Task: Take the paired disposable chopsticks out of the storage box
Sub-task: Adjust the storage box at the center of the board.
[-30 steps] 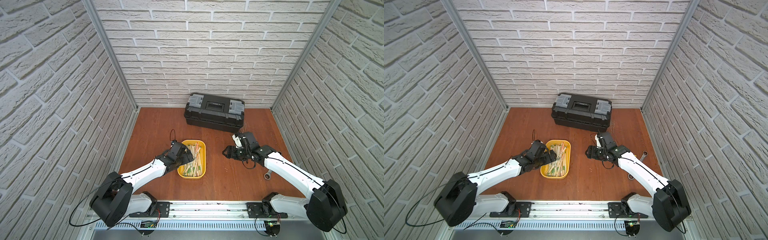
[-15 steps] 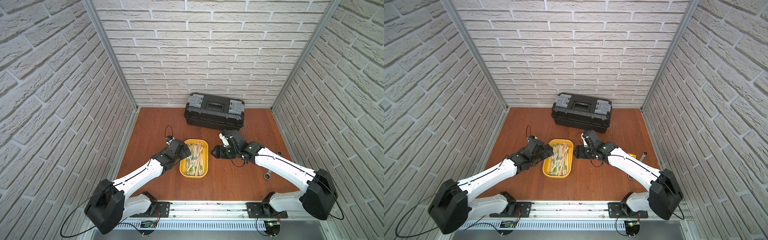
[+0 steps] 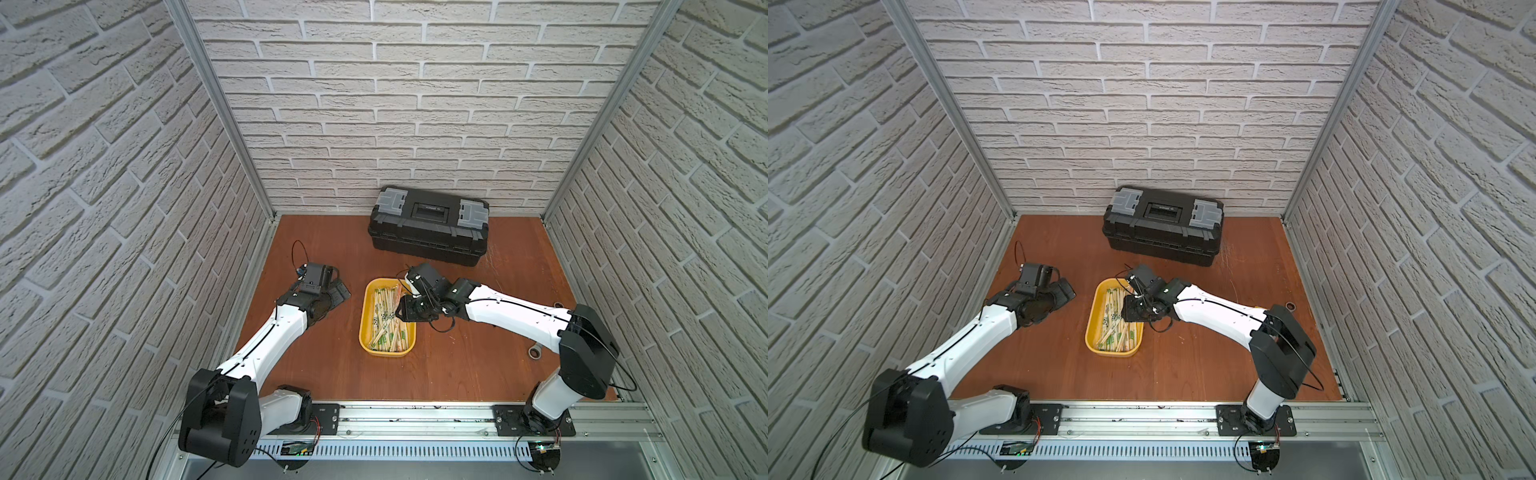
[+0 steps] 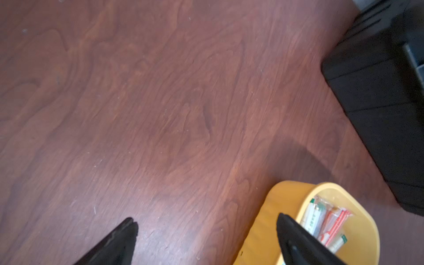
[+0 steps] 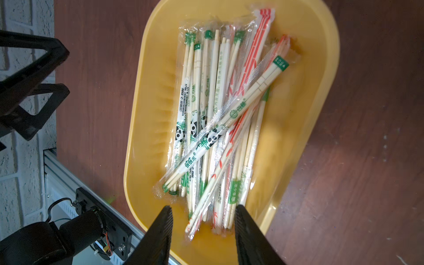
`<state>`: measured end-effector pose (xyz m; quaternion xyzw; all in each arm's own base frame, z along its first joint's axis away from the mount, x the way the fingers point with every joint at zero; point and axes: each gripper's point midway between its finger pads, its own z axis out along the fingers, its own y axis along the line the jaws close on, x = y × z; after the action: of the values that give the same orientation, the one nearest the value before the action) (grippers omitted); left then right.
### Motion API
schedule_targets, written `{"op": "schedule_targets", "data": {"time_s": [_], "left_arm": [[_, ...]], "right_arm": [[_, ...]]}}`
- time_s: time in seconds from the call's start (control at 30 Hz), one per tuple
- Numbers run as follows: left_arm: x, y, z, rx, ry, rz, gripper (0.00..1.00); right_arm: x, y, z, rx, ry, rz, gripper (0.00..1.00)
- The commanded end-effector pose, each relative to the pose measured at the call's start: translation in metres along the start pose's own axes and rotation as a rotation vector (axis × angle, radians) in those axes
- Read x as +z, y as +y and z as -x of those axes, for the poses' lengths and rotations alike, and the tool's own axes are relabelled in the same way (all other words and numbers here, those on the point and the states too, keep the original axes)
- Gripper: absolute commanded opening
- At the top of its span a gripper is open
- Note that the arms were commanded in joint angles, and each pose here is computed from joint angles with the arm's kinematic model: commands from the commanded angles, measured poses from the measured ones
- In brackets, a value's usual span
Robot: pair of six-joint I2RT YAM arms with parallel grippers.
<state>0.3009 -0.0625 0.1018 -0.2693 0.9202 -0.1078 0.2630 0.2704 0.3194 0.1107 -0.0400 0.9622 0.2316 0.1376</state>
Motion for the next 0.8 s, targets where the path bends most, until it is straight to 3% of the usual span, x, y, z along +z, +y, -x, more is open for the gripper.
{"op": "schedule_targets", "data": {"time_s": [0.0, 0.77], "left_arm": [[0.002, -0.007, -0.008, 0.047, 0.062, -0.034, 0.98], [0.009, -0.01, -0.018, 0.059, 0.083, -0.088, 0.98]], "right_arm": [[0.006, 0.013, 0.007, 0.024, -0.017, 0.014, 0.42], [0.051, 0.011, 0.013, 0.062, 0.044, -0.059, 0.34]]}}
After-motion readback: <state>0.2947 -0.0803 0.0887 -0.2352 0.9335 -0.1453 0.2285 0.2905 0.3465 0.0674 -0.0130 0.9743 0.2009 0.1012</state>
